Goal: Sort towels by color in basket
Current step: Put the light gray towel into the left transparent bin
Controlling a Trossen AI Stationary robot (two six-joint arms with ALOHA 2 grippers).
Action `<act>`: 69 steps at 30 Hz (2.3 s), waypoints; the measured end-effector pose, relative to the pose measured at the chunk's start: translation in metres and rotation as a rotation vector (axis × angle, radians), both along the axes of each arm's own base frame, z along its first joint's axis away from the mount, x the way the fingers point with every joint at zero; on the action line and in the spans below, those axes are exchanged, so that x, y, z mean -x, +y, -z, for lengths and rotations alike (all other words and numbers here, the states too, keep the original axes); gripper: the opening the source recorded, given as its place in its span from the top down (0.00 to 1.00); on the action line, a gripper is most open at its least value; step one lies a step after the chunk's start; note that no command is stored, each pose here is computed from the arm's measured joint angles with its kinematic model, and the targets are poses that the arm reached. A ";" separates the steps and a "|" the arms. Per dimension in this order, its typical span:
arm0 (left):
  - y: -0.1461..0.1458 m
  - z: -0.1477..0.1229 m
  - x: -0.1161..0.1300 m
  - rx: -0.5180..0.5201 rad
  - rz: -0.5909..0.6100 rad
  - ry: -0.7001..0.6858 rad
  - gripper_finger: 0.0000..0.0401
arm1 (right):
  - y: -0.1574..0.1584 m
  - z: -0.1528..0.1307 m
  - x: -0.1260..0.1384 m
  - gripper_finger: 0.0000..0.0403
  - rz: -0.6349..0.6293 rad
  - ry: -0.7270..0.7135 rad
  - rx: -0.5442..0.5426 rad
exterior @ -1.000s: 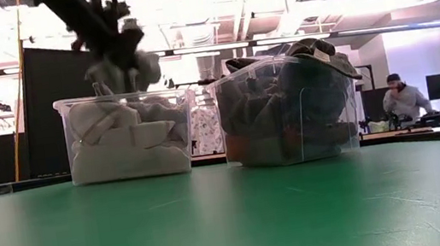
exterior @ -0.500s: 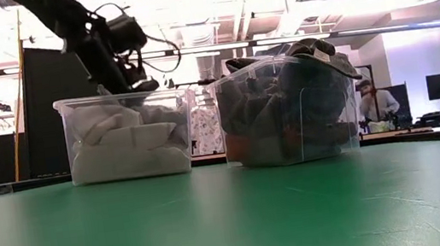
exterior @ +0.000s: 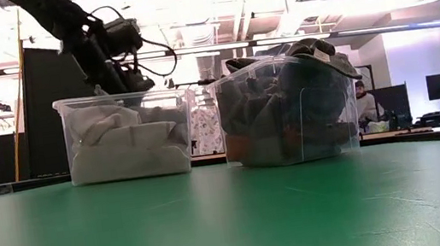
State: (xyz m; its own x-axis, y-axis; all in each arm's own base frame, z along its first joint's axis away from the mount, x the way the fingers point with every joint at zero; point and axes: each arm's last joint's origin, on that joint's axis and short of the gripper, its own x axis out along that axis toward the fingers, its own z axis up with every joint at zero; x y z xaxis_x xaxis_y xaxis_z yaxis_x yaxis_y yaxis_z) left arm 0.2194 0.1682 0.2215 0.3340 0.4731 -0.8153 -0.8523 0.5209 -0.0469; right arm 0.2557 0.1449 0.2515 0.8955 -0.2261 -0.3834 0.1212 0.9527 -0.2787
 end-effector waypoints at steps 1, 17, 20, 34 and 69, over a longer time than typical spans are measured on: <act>-0.002 -0.004 0.002 -0.005 0.003 -0.011 0.63 | 0.000 0.000 0.000 0.23 0.000 0.000 0.000; -0.060 -0.089 0.045 -0.183 0.142 -0.328 0.27 | -0.002 -0.002 0.001 0.23 0.008 0.002 0.026; -0.072 -0.100 0.055 -0.218 0.168 -0.365 0.27 | -0.006 -0.007 0.007 0.23 0.014 0.006 0.023; -0.102 -0.112 0.061 -0.319 0.332 -0.398 0.27 | -0.023 -0.033 0.057 0.23 0.071 0.043 -0.094; -0.059 -0.084 0.012 -0.164 0.168 -0.270 0.27 | -0.002 -0.024 0.099 0.23 0.097 0.074 -0.130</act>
State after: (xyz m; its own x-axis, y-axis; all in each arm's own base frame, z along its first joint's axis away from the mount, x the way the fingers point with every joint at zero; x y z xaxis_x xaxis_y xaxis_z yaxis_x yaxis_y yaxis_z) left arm 0.2078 0.1091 0.3055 0.6112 0.5107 -0.6047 -0.7224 0.6720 -0.1627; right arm 0.1570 0.1433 0.2751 0.8400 -0.2542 -0.4794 0.1981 0.9662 -0.1651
